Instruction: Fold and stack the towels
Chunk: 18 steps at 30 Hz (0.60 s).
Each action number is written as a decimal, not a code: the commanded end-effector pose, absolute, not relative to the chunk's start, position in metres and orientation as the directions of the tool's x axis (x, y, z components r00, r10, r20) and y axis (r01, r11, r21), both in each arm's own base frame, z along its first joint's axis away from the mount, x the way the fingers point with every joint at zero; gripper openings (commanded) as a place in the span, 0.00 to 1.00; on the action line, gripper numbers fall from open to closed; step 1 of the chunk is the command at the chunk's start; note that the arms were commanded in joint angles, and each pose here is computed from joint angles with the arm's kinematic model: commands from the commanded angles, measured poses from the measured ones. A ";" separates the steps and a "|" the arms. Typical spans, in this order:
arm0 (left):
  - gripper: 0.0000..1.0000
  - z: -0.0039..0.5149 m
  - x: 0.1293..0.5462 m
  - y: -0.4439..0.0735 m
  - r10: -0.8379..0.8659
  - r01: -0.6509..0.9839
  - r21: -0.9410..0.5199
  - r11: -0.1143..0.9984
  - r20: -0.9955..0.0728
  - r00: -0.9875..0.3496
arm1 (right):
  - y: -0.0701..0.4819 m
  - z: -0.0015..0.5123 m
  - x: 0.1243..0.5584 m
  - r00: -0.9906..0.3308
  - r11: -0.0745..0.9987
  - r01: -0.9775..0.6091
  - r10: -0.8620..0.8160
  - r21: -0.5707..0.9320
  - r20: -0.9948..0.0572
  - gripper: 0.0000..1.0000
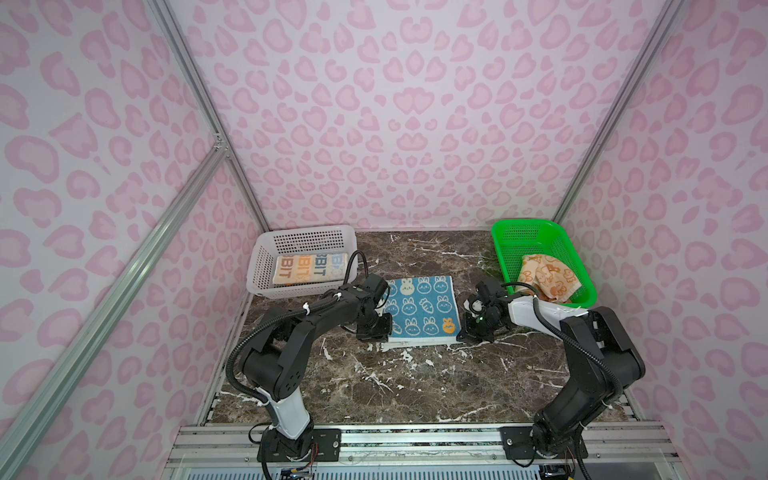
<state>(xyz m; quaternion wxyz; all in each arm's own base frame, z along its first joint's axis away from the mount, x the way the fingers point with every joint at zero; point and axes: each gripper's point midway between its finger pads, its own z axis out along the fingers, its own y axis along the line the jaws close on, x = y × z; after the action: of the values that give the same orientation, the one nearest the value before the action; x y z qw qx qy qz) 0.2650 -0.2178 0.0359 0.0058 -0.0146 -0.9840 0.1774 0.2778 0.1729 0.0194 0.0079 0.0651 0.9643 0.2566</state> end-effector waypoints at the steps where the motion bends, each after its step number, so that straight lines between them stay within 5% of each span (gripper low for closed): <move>1: 0.04 0.034 0.261 -0.221 0.039 0.028 -0.366 0.930 0.023 -0.999 | 0.172 0.018 0.281 -0.991 0.867 0.120 0.132 0.484 0.009 0.00; 9: 0.21 0.033 0.253 -0.220 0.055 0.037 -0.369 0.929 0.038 -0.998 | 0.171 0.021 0.283 -0.990 0.868 0.123 0.137 0.481 0.005 0.06; 12: 0.41 0.037 0.252 -0.221 0.066 0.050 -0.380 0.924 0.030 -0.997 | 0.172 0.024 0.285 -0.990 0.866 0.120 0.139 0.485 -0.003 0.13; 16: 0.59 0.049 0.256 -0.220 0.084 0.077 -0.374 0.924 0.002 -0.996 | 0.174 0.037 0.288 -0.990 0.863 0.104 0.135 0.495 -0.027 0.29; 18: 0.67 0.058 0.261 -0.219 0.093 0.094 -0.359 0.928 -0.021 -0.995 | 0.176 0.049 0.290 -0.990 0.864 0.085 0.128 0.496 -0.053 0.45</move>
<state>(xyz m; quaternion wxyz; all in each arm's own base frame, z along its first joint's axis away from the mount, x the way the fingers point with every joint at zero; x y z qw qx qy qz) 0.2575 -0.2202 0.0446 0.0103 -0.0330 -0.9815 0.1881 0.2898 0.1756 0.0387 0.0358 0.0585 0.9634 0.2591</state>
